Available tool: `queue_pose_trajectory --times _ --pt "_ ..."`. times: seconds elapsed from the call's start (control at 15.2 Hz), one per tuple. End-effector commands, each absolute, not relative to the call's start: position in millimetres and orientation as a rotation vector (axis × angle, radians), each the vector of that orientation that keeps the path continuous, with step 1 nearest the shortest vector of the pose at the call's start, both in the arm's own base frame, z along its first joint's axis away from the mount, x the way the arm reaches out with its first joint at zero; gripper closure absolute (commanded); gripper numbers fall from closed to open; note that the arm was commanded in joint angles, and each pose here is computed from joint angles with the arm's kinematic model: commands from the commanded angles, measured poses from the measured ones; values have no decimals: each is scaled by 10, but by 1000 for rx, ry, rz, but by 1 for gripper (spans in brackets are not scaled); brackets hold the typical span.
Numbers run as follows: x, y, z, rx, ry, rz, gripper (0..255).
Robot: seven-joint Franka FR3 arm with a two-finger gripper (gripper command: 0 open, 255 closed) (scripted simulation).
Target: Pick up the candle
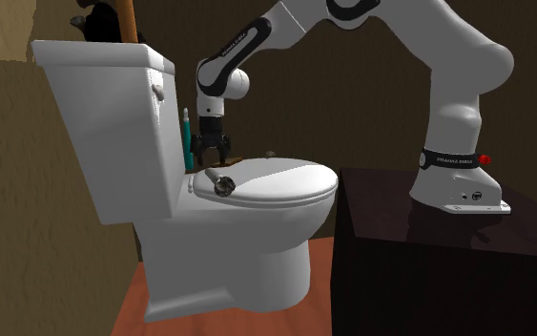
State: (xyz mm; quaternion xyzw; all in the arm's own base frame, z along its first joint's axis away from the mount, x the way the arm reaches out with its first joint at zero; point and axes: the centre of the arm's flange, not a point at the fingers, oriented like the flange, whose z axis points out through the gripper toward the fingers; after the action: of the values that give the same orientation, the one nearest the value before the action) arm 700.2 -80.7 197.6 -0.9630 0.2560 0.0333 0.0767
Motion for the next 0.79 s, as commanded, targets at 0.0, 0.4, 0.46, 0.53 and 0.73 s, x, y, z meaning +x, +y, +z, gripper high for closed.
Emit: queue_pose_trajectory --times 0.0,0.4,0.46,0.53,0.73 --pt "7004 -820 1866 -2886 769 99 0" --pt "7003 -823 1678 -2886 769 99 255" --pt "7006 -822 1682 -2886 769 99 255" --pt "7004 -822 1682 -2886 769 99 255" --pt "7004 -822 1680 -2886 769 99 255"
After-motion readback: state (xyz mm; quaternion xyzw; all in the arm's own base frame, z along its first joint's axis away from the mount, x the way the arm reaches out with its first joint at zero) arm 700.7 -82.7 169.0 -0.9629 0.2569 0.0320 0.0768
